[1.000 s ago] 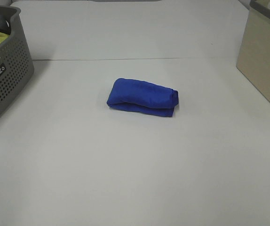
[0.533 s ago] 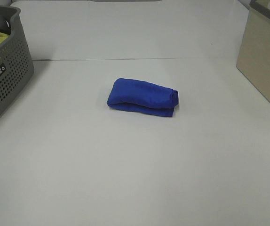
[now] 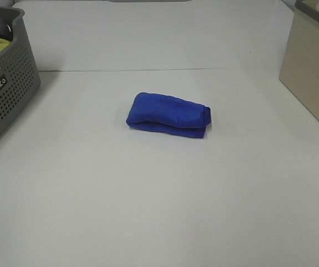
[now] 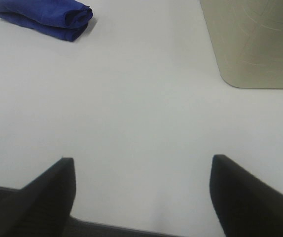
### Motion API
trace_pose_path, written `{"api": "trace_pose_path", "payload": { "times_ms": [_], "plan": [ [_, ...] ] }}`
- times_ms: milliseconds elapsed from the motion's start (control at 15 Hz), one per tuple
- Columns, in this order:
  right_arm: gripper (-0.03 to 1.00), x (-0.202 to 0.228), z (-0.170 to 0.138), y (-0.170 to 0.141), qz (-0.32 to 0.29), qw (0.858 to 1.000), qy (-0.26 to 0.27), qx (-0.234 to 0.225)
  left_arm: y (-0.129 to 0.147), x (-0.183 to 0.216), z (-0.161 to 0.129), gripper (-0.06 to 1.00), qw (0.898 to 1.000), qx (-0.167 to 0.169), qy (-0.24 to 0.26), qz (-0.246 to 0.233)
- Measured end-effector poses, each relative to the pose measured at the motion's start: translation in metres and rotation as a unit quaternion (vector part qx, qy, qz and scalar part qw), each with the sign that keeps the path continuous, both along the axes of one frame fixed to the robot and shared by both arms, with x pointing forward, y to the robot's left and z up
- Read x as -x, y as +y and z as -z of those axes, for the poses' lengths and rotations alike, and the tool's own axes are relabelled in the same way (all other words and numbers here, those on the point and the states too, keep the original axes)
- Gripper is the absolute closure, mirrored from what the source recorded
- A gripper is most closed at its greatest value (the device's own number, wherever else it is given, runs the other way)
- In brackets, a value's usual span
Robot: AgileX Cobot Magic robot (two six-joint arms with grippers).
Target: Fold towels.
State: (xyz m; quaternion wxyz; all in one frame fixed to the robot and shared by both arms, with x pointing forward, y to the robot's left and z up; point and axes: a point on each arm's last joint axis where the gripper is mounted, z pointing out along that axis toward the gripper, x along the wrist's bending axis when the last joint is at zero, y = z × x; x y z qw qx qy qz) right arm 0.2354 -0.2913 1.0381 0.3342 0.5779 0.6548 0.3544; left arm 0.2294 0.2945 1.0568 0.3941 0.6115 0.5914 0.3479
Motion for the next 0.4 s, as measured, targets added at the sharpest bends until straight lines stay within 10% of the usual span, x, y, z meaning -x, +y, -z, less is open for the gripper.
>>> {"api": "trace_pose_path", "payload": {
  "times_ms": [400],
  "plan": [
    [0.23,0.0000,0.0000,0.0000,0.000,1.000,0.000,0.000,0.0000,0.0000,0.0000,0.43,1.000,0.000,0.000,0.000]
  ]
}}
